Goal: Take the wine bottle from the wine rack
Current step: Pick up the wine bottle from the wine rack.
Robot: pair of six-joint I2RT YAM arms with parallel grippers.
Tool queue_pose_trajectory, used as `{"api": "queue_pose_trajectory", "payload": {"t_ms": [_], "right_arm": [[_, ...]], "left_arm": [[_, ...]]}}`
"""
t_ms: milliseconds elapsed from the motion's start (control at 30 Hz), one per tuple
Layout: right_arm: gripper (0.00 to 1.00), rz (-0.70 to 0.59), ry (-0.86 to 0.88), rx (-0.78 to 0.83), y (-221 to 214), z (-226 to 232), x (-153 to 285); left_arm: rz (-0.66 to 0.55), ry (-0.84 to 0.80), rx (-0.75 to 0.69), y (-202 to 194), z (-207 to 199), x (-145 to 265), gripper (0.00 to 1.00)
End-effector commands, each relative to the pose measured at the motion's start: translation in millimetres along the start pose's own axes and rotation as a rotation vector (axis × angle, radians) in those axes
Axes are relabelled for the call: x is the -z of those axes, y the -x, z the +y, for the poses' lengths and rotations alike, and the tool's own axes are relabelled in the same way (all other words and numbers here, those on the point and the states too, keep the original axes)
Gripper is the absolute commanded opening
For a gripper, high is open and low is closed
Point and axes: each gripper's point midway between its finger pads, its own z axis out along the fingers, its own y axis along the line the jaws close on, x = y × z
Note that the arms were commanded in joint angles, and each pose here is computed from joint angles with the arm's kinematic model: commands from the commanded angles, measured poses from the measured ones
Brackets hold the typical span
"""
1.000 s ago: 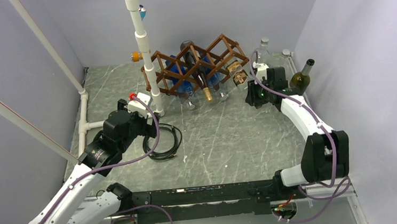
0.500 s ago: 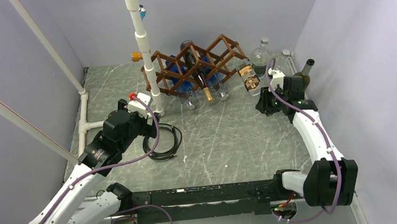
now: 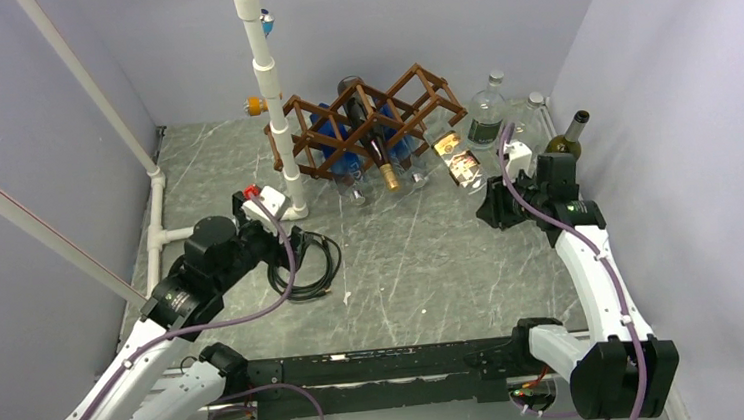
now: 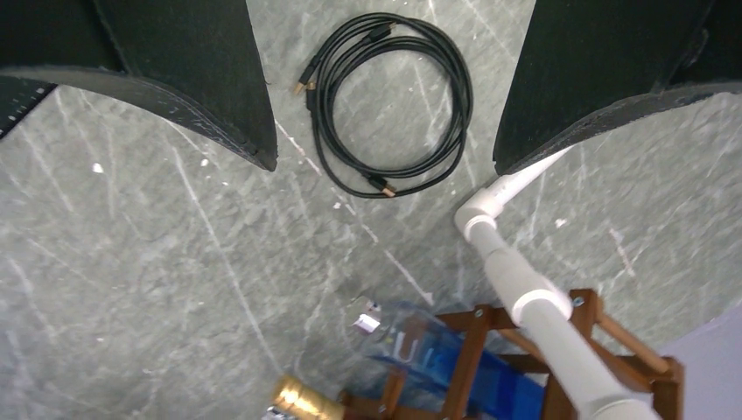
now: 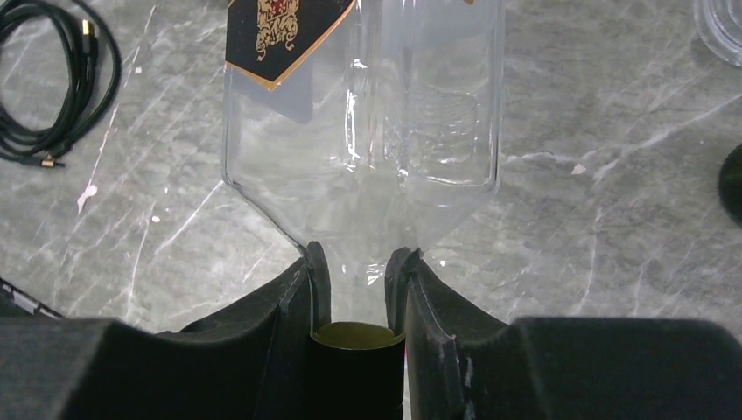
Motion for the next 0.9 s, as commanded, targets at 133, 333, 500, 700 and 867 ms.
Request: {"api": "queue_pose_trajectory", "payload": {"t_ms": [133, 333, 500, 700, 867], "right_arm": [[0.00, -0.146, 0.171, 0.250, 39.1, 35.3, 24.4], [0.00, -0.117, 0.292, 0.332, 28.9, 54.3, 31.9], [0.00, -0.102, 0.373, 0.374, 20.3, 65.8, 35.2], [0.00, -0.080, 0.449, 0.459, 9.6, 73.1, 37.7], [0.00, -0.033, 0.526, 0.471, 0.8, 79.5, 33.1]], "left_arm": [[-0.179, -0.282, -0.067, 31.1, -47.2, 13.0, 0.99], [-0.209, -0.324, -0.078, 34.6, -54.6, 17.8, 0.99], [-0.198, -0.331, -0.075, 33.8, -55.5, 16.9, 0.99], [-0.195, -0.347, -0.072, 32.9, -58.4, 15.7, 0.99], [-0.179, -0.381, -0.067, 30.9, -64.0, 13.3, 0.99]]}}
